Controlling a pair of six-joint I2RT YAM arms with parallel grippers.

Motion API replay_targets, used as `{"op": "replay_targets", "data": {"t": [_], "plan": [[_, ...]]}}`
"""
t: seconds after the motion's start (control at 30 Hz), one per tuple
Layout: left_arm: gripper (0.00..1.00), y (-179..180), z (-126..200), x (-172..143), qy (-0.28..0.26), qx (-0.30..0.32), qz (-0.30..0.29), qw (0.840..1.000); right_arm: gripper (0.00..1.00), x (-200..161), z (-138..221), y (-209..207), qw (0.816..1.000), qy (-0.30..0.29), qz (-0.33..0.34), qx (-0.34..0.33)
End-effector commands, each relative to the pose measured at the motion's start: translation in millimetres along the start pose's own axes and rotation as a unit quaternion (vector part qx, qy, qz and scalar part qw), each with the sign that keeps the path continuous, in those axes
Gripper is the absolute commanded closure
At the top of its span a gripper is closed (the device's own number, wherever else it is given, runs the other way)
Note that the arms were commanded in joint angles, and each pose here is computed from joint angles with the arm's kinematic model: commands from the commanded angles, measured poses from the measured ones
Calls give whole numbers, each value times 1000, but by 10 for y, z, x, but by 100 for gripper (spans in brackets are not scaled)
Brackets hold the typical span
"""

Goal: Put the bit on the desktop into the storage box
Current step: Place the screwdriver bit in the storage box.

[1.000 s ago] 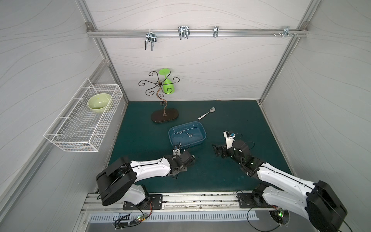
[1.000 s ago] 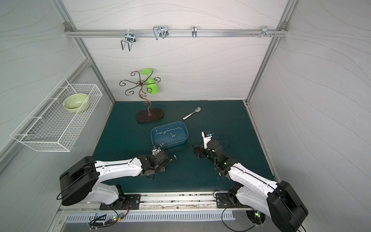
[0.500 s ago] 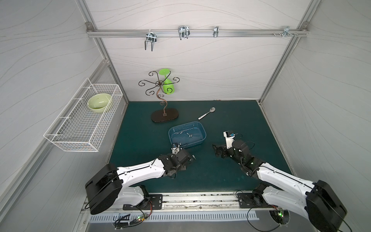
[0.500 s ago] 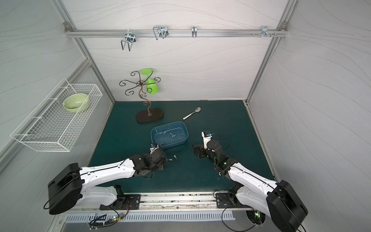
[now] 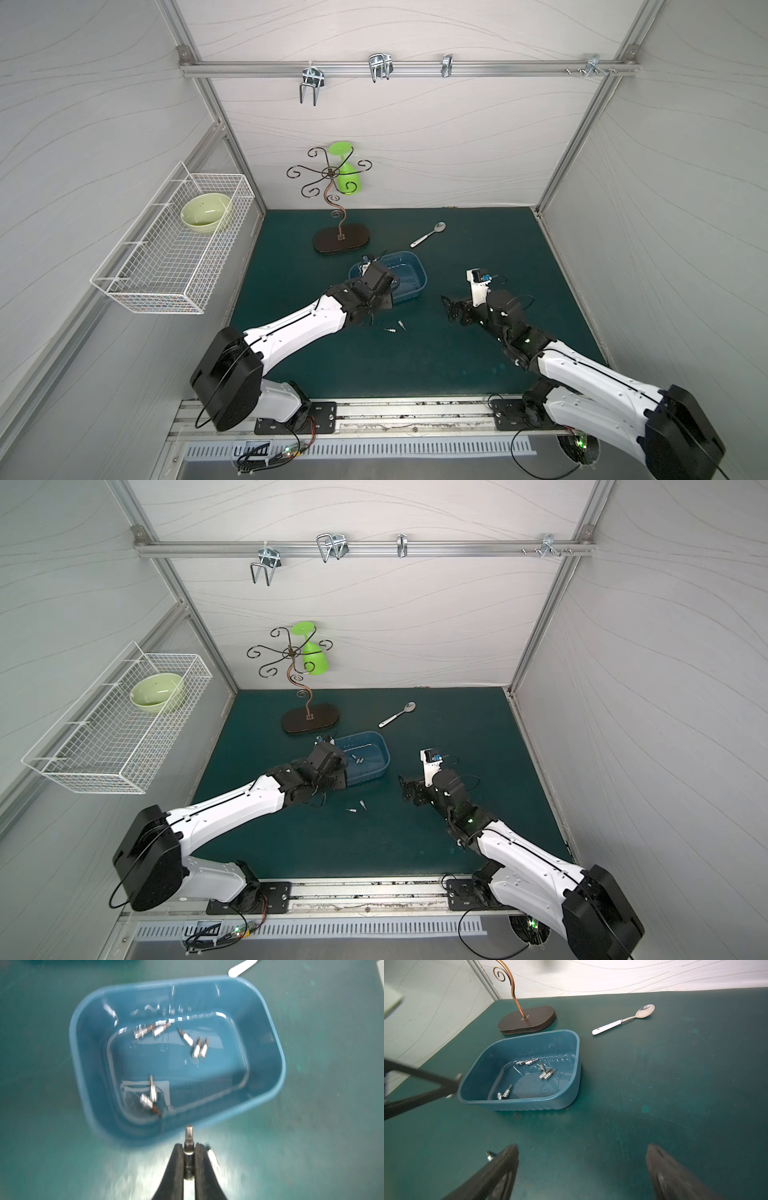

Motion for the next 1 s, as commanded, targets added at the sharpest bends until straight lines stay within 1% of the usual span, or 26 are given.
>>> {"op": "replay_targets", "data": {"t": [0.0, 0.1, 0.23, 0.27, 0.33, 0.43, 0.47, 0.57, 0.63, 0.7, 0.9, 0.97], "plan": [[100, -96, -147, 343, -21, -29, -20, 999, 1, -36, -39, 57, 1000, 19, 7, 22], [100, -30, -331, 462, -14, -30, -14, 999, 1, -74, -97, 163, 998, 45, 9, 53], [100, 45, -473, 545, -9, -28, -7, 1000, 1, -165, -184, 294, 993, 90, 27, 65], [96, 62, -502, 545, -5, -27, -6, 1000, 1, -199, -196, 357, 992, 102, 41, 69], [80, 85, -527, 551, -2, -28, -2, 1000, 1, -268, -225, 473, 988, 122, 70, 70], [60, 111, -487, 560, -8, -29, 1, 1000, 1, -363, -262, 620, 980, 152, 107, 65], [56, 124, -464, 555, -10, -28, 1, 1000, 1, -389, -273, 659, 978, 160, 113, 65], [46, 183, -356, 558, -20, -25, 6, 999, 1, -448, -287, 743, 973, 182, 123, 72], [43, 229, -261, 541, -28, -24, 11, 999, 1, -483, -293, 797, 969, 198, 128, 79], [37, 295, -123, 502, -41, -24, 17, 999, 3, -512, -300, 844, 964, 217, 131, 80], [20, 572, 250, 294, -76, -10, 32, 997, 15, -621, -373, 979, 948, 278, 130, 88], [15, 684, 357, 193, -85, -2, 35, 996, 22, -649, -412, 1015, 943, 295, 131, 86]]}}
Point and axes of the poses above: each gripper's point midway between its finger pads, its own z axis back along the fingers, its own y axis along the line the jaws close on, x = y × z, the point moved 4 cm from there along z, back along the fingers, and after that the axes turned 3 degrees about -z, right-handed, at the moved point
